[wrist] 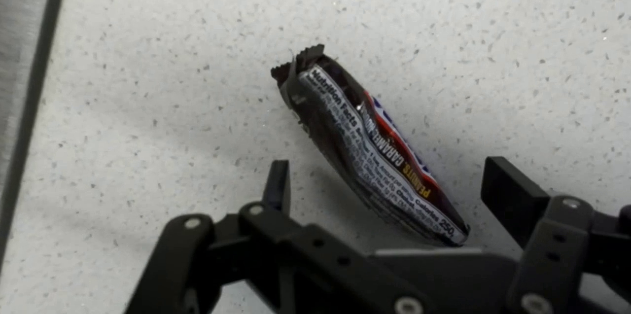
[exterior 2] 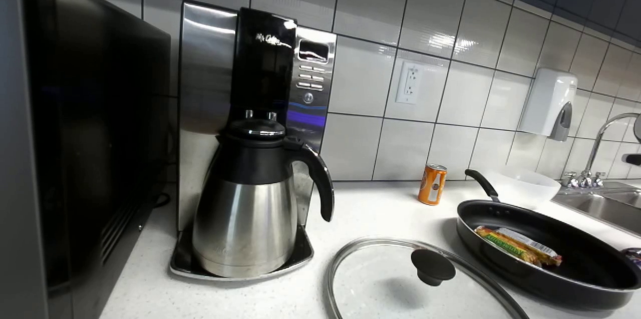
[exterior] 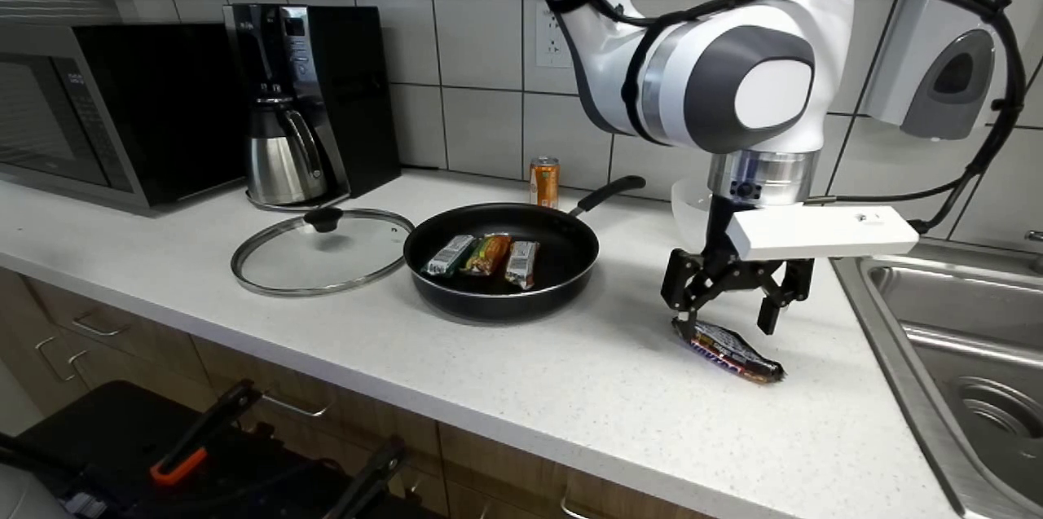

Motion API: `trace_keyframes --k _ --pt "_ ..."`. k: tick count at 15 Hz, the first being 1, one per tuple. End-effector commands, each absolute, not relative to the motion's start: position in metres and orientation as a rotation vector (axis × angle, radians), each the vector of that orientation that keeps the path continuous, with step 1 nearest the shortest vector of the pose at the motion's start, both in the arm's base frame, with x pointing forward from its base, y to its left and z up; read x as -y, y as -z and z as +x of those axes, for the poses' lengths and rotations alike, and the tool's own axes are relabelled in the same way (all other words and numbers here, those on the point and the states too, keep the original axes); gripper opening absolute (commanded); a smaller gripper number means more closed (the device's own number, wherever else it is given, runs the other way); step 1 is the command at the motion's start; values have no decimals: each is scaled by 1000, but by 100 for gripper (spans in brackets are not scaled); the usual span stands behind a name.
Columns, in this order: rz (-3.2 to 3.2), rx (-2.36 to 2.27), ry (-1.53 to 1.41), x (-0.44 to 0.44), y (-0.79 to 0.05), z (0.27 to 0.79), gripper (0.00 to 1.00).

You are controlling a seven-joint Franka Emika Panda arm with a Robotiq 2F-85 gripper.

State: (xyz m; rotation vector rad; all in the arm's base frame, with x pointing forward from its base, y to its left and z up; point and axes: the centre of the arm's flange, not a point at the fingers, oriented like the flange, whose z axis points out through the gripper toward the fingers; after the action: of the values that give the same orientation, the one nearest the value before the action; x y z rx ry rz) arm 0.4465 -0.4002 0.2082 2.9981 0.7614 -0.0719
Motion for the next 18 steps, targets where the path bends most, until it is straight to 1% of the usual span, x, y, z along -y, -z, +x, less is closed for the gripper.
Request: trace_keyframes --k 1,9,10,11,12,13,15,18 --pt "2999 -846 59 410 -202 457 100" --pt "2996 -914 76 402 -193 458 100" --pt "2992 -915 75 403 -193 458 75" --pt "2991 -916 71 403 -194 457 72" --pt "2990 -918 71 403 -194 456 66" --pt "2988 -919 70 402 -195 456 56" --pt "2982 -920 66 400 -197 456 40" --pt "2971 -922 51 398 -204 455 18"
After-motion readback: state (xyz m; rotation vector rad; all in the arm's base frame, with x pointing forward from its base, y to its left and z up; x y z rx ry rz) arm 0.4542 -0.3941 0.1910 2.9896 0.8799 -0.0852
